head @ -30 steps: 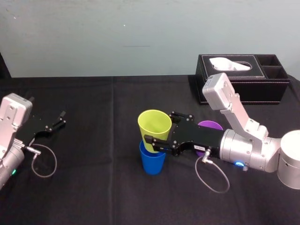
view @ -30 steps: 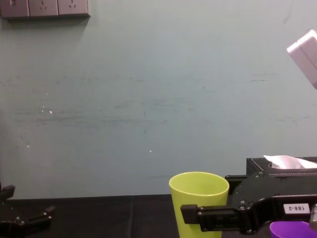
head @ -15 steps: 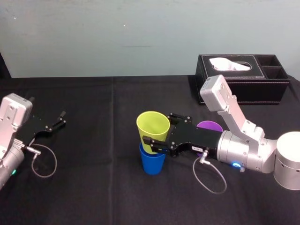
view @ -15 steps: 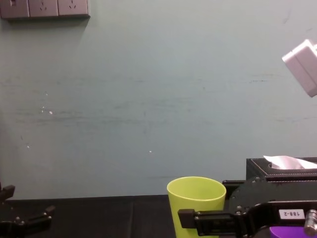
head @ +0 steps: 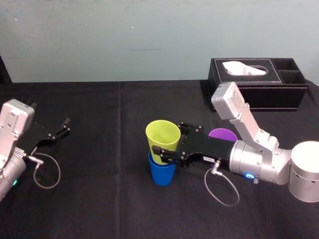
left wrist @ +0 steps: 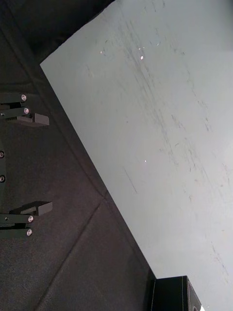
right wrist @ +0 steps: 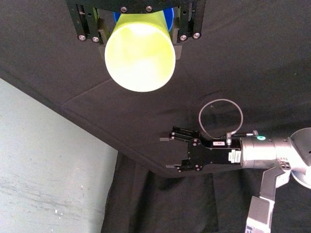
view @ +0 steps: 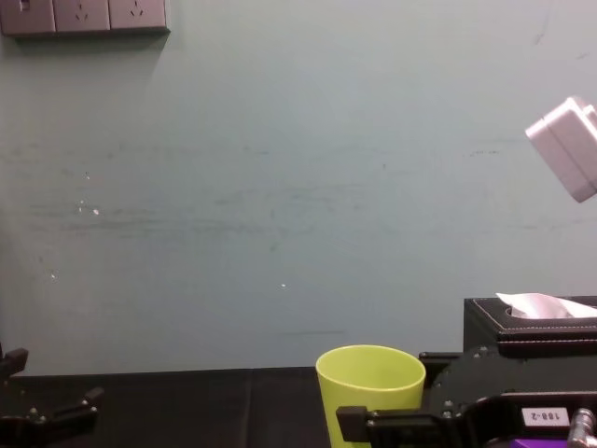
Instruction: Stack the three plastic cups sequentially using one hand.
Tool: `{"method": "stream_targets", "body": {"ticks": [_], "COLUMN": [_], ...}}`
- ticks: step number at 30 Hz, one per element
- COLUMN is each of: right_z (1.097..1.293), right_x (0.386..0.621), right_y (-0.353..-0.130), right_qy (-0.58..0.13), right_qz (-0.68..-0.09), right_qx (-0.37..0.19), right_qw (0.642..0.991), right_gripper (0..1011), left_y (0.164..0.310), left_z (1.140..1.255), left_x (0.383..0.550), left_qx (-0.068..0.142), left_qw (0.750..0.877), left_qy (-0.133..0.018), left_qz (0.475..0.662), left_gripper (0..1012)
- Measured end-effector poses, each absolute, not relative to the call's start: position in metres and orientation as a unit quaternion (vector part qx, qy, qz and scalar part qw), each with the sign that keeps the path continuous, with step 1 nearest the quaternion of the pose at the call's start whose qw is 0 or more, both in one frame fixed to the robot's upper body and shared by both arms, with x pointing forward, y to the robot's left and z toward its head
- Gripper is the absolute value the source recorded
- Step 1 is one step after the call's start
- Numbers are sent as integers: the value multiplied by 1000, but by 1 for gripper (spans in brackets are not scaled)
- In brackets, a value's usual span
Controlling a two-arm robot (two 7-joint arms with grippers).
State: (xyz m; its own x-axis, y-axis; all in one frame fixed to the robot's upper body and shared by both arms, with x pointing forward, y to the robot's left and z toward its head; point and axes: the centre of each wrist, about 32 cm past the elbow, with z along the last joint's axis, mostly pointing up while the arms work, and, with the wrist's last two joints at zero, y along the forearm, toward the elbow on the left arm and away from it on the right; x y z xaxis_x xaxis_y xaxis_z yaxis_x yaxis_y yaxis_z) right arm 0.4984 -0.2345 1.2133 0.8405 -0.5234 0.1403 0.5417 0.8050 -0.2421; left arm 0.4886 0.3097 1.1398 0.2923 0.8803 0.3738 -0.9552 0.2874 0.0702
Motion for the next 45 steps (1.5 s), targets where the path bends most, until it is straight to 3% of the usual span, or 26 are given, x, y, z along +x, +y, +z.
{"method": "stream_targets", "body": {"ticks": [17,36,45], "right_z": [1201,1200,1200], "right_x": [501,502,501], "right_y": [-233,-232,-233], "right_qy": [-23,-24,-23], "right_qz": [-282,-286,-286], "right_qx": [-140,-144,-144], "right_qw": [949,947,947], "right_gripper": [734,739,985], "left_y": [310,310,310], "left_z": [1140,1140,1140], "left_x": [489,489,489], "left_qx": [141,142,141], "left_qw": [791,791,791], "left_qy": [-132,-132,-132], "left_qz": [580,580,580], "left_gripper": [1010,1010,1010]}}
